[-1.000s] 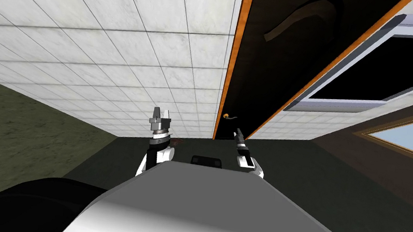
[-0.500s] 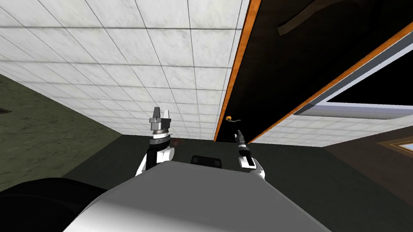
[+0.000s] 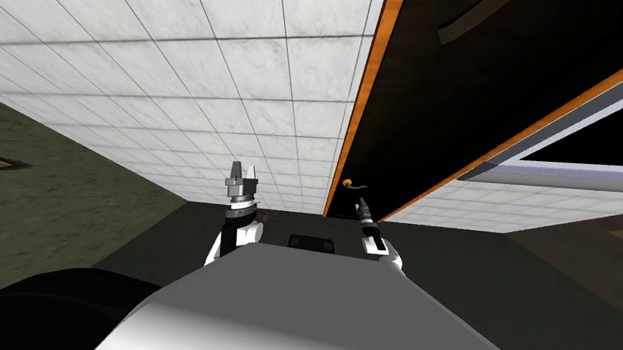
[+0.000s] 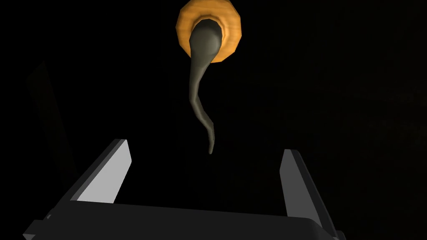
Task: Pull the door open
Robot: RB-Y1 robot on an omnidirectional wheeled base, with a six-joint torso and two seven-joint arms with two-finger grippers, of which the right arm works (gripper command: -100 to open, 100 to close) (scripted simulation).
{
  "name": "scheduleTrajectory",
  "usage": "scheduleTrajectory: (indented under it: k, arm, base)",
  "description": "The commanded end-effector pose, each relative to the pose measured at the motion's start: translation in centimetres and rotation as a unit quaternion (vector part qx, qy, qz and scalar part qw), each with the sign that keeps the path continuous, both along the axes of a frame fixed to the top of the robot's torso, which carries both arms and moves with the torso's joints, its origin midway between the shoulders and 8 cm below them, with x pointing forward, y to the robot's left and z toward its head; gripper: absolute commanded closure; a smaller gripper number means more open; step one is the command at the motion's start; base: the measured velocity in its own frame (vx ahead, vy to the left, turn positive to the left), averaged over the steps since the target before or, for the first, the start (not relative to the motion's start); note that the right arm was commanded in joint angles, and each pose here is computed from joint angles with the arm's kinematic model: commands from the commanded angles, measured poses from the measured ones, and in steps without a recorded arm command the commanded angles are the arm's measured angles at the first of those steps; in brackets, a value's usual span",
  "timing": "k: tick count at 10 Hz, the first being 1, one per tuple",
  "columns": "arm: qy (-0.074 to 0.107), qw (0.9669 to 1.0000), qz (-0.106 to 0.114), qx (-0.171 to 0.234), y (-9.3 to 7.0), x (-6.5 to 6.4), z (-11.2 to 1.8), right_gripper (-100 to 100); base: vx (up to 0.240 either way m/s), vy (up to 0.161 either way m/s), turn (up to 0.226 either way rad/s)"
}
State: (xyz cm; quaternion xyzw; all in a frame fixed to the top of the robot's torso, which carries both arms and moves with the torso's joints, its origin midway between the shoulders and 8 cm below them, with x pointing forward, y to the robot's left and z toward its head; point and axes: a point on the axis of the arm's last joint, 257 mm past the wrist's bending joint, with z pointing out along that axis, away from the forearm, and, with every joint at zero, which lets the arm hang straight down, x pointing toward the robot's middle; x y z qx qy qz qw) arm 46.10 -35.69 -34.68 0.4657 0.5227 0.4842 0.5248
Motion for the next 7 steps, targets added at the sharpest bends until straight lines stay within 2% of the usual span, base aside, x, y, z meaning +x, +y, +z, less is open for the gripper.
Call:
scheduleTrajectory:
  k: [1,2,3,4,5,7]
  arm:
    - [0.009,1.0,-0.003,-0.002,-0.7,-0.1,-0.7,-100]
    - [0.005,1.0,-0.002,-0.001,-0.3,0.0,-0.4,-100]
    - [0.008,0.9998,-0.019,-0.001,-2.5,-0.5,-0.7,-100]
    - [0.008,0.9995,-0.031,-0.001,-4.1,-0.9,-0.7,-100]
    - [0.008,0.9995,-0.031,-0.001,-4.1,-0.9,-0.7,-100]
    - [0.009,0.9989,-0.045,-0.001,-5.8,-1.4,-0.8,-100]
  base:
    - [0.1,-0.028,0.079]
    - [0.044,-0.013,0.018]
    - [0.124,0.022,0.231]
    - [0.195,0.034,0.373]
    - [0.154,0.03,0.073]
    - [0.091,0.029,0.089]
